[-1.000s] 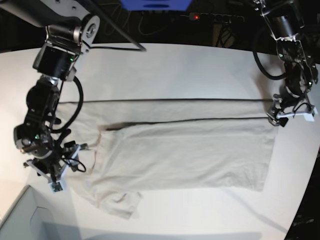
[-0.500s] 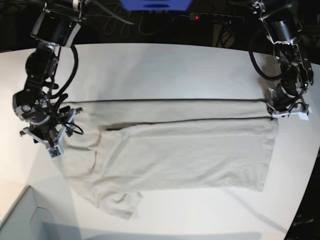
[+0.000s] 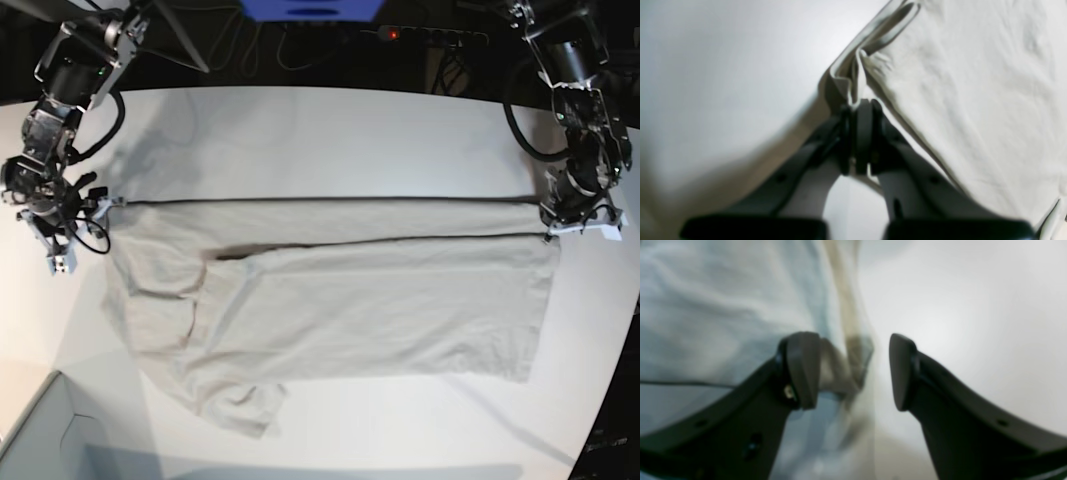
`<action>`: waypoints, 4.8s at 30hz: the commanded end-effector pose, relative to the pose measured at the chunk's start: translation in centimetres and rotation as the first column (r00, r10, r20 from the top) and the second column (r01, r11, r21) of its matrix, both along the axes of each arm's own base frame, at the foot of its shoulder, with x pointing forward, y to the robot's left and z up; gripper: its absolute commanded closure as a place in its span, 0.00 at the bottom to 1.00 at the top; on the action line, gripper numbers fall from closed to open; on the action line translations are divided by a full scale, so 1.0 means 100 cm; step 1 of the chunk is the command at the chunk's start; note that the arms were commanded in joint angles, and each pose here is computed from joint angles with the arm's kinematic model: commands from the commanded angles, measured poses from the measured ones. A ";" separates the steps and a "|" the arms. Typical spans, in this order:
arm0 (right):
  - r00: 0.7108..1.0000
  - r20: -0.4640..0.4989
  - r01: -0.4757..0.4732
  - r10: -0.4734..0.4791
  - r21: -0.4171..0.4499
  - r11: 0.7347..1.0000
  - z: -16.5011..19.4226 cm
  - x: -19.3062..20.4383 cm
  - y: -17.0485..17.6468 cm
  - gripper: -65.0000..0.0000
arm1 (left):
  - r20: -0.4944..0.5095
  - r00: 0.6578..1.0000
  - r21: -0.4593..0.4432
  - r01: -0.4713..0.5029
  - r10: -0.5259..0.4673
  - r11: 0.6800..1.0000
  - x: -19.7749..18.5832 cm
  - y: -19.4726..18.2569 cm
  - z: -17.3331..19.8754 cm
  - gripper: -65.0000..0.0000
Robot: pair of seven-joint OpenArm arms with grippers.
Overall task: Layout the t-shirt on the table in an organized manner, then fold the t-shirt properly
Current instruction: 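Move the right gripper back to the folded corner and grasp it, then pull the folded shirt edge with both grippers toward the robot, then move both grippers along the shirt sides and grasp the hem corners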
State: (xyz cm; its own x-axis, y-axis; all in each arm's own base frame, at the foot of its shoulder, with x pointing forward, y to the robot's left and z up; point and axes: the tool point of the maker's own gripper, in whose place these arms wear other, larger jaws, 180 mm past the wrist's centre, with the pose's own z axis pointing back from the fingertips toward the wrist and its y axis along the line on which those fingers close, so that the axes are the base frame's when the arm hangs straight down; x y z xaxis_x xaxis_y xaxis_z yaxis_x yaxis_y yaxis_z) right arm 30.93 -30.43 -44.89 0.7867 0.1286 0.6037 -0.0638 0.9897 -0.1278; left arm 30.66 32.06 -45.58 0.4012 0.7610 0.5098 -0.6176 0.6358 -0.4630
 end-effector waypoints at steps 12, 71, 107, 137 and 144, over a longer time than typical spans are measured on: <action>1.000 -0.017 -0.010 0.010 0.012 1.000 -0.012 -0.016 0.001 0.92 | 0.041 0.999 0.036 -0.002 0.001 0.999 0.010 0.011 0.016 1.00; 0.987 0.127 -0.055 0.100 -0.314 0.948 0.128 -0.026 0.014 1.00 | 0.124 0.989 0.158 0.064 -0.084 0.985 -0.008 0.024 0.098 1.00; 0.961 -0.276 -0.006 -0.032 -0.136 0.991 -0.002 -0.160 0.011 1.00 | -0.112 0.992 0.046 0.062 -0.056 0.997 -0.095 0.003 0.014 1.00; 0.985 -0.131 0.072 -0.111 -0.278 0.958 0.058 -0.139 -0.036 0.52 | -0.126 0.982 0.068 0.153 -0.144 0.986 -0.104 -0.009 0.042 0.40; 0.997 -0.002 0.072 -0.075 -0.255 0.964 0.080 -0.075 -0.029 0.50 | 0.001 0.987 0.154 0.158 -0.160 0.975 -0.054 0.001 0.086 0.35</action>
State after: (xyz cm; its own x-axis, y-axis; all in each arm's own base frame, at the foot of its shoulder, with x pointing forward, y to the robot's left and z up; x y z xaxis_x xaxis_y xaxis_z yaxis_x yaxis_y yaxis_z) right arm 22.44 -32.83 -38.05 0.8285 0.2012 0.5226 -0.0032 0.9349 -0.3548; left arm 23.85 31.51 -38.72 0.5357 0.6183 0.5751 -0.5227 0.7777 -0.3492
